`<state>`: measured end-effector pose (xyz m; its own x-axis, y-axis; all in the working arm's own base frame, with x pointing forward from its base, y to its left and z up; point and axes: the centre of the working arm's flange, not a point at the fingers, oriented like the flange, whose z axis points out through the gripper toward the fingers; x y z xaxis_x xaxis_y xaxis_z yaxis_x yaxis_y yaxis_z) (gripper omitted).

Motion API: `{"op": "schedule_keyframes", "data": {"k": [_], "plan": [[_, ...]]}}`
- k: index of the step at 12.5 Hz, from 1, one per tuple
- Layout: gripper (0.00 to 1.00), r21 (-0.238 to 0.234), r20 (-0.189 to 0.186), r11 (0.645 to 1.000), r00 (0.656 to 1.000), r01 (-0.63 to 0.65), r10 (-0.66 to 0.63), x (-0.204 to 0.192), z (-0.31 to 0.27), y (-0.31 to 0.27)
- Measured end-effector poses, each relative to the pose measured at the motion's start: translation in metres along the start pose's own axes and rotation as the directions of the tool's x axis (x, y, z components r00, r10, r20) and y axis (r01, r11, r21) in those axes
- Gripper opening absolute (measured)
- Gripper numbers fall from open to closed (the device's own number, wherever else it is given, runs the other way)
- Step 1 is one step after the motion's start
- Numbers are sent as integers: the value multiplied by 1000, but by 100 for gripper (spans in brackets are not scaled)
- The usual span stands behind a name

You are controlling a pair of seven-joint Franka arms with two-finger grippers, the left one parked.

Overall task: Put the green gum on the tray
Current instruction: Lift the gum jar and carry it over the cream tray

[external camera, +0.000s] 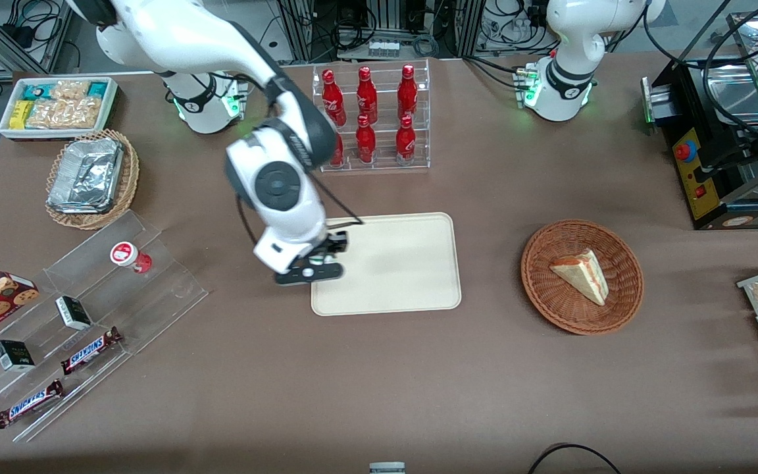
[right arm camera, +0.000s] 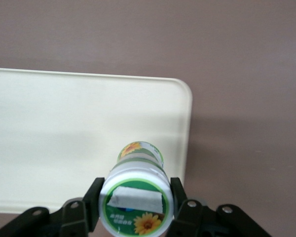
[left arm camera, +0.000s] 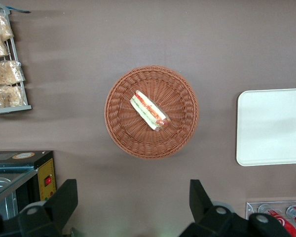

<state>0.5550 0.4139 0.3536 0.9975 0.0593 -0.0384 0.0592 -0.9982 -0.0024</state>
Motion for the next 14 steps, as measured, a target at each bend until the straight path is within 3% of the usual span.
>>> {"op": "schedule_keyframes", "data": {"k": [5, 14], "plan": [[59, 16, -38, 997, 996, -79, 80, -21, 50, -68], [59, 22, -55, 995, 994, -95, 96, -36, 98, -97]]}}
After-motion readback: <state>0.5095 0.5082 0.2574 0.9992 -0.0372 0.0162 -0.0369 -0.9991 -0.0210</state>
